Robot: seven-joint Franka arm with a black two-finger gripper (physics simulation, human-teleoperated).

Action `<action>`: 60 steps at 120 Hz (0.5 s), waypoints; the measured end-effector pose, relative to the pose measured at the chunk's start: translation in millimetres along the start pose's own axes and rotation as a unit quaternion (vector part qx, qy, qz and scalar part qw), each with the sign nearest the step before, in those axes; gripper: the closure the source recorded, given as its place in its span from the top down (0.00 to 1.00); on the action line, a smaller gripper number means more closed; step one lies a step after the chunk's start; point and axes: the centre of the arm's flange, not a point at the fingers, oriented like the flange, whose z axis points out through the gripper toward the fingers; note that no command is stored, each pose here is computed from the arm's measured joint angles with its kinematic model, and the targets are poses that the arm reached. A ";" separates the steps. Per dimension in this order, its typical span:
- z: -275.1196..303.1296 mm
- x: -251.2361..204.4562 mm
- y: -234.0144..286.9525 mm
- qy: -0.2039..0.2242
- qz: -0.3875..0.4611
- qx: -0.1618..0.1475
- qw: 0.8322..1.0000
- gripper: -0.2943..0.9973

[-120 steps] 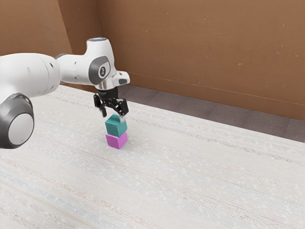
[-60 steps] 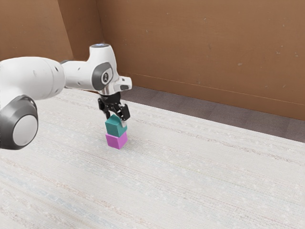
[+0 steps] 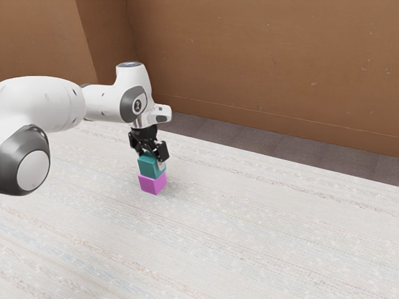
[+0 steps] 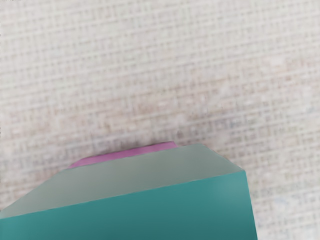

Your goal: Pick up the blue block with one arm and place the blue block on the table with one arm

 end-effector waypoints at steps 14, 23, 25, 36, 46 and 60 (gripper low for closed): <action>-1.2 0.4 0.0 0.002 0.002 0.001 1.000 0.59; -0.9 0.4 -0.8 0.003 0.003 0.002 1.000 0.58; -0.8 0.4 -0.9 0.003 0.003 0.002 1.000 0.58; -7.1 0.5 -0.8 0.008 0.003 0.004 1.000 0.54; -17.2 0.6 0.2 0.015 0.005 0.006 1.000 0.53; -24.9 14.7 36.3 0.030 0.032 0.002 0.999 0.52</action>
